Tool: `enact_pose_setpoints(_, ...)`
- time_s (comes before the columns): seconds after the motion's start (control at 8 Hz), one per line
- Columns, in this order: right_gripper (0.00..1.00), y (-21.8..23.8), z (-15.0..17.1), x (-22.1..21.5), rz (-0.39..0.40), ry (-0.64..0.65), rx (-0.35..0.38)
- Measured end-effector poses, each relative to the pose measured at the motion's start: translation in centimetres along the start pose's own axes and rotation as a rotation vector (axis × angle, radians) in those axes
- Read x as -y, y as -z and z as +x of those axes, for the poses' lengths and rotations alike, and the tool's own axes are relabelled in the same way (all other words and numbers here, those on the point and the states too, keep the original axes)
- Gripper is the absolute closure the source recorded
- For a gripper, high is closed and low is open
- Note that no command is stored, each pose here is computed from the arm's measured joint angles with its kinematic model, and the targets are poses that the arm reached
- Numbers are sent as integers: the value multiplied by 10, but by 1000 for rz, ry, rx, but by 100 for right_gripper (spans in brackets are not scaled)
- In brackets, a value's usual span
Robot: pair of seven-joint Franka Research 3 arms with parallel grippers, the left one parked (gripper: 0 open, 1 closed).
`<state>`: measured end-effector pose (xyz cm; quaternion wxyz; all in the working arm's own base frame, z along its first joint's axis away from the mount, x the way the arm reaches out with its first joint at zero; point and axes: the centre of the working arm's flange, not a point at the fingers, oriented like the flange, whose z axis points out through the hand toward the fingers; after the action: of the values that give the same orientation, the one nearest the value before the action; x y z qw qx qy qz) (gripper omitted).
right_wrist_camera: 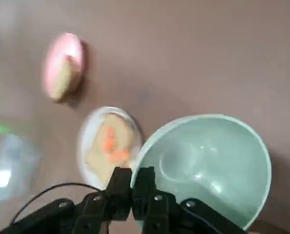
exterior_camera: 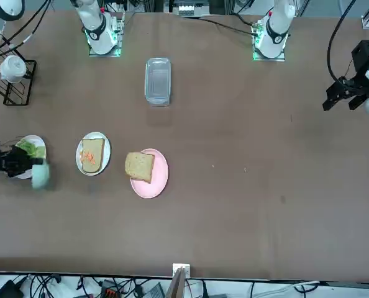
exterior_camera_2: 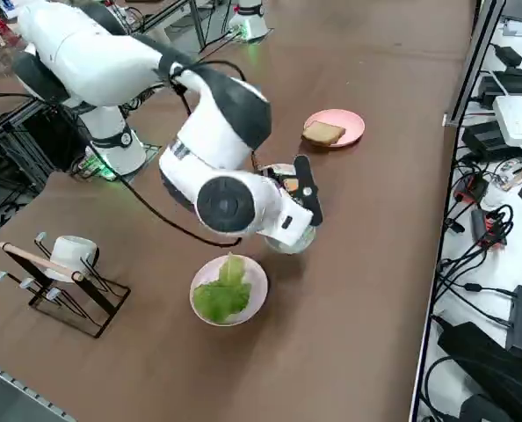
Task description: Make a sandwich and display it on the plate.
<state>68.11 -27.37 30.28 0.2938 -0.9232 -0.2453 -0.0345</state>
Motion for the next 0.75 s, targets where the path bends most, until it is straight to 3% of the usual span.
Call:
enact_pose_setpoints(0.38, 96, 11, 18, -23, -405, 81, 137)
enact_pose_setpoints(0.62, 96, 7, 25, -36, -572, 132, 213)
enact_pose_setpoints(0.75, 96, -3, 22, -45, -605, 140, 242)
